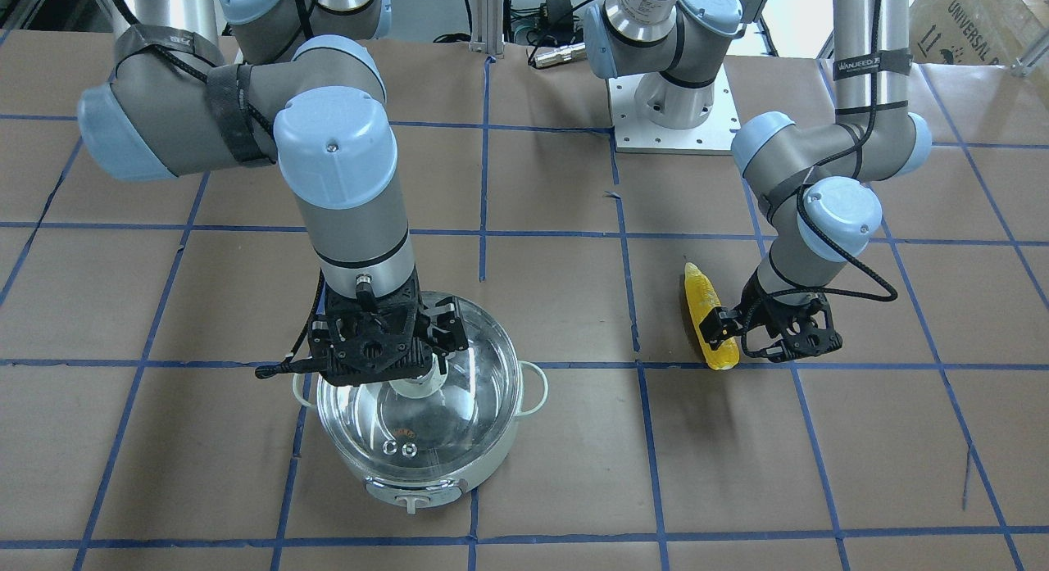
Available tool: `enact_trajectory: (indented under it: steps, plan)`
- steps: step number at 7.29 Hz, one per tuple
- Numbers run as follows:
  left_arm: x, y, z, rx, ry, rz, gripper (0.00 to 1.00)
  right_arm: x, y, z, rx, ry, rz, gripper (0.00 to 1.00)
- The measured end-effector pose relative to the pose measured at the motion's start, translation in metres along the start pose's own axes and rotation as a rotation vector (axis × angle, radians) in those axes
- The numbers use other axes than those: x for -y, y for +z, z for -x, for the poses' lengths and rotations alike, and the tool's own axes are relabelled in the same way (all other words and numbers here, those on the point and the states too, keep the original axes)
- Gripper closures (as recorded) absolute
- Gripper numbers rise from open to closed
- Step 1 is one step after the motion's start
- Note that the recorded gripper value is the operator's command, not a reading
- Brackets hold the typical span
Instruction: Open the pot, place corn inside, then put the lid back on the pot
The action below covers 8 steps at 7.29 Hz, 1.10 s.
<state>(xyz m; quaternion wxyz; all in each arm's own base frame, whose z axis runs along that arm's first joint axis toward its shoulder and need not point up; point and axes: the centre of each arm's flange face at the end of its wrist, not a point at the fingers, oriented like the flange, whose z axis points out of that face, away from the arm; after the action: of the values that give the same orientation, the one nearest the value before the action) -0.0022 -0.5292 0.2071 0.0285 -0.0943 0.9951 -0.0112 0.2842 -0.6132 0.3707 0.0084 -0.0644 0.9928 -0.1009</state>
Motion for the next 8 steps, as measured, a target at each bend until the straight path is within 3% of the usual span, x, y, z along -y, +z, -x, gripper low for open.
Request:
enact_trajectory:
  steps: [3,7,8]
  plan:
    - [-0.003,-0.006,-0.008,-0.002,0.013,-0.011,0.0,0.004,0.004,-0.001,-0.009,0.126,-0.001,0.03]
    - [-0.005,0.001,-0.018,-0.011,0.02,0.002,0.01,0.001,0.019,0.002,-0.012,0.155,0.028,0.05]
    - [-0.005,0.003,-0.018,-0.012,0.019,0.005,0.18,0.0,0.02,0.004,-0.011,0.153,0.035,0.05]
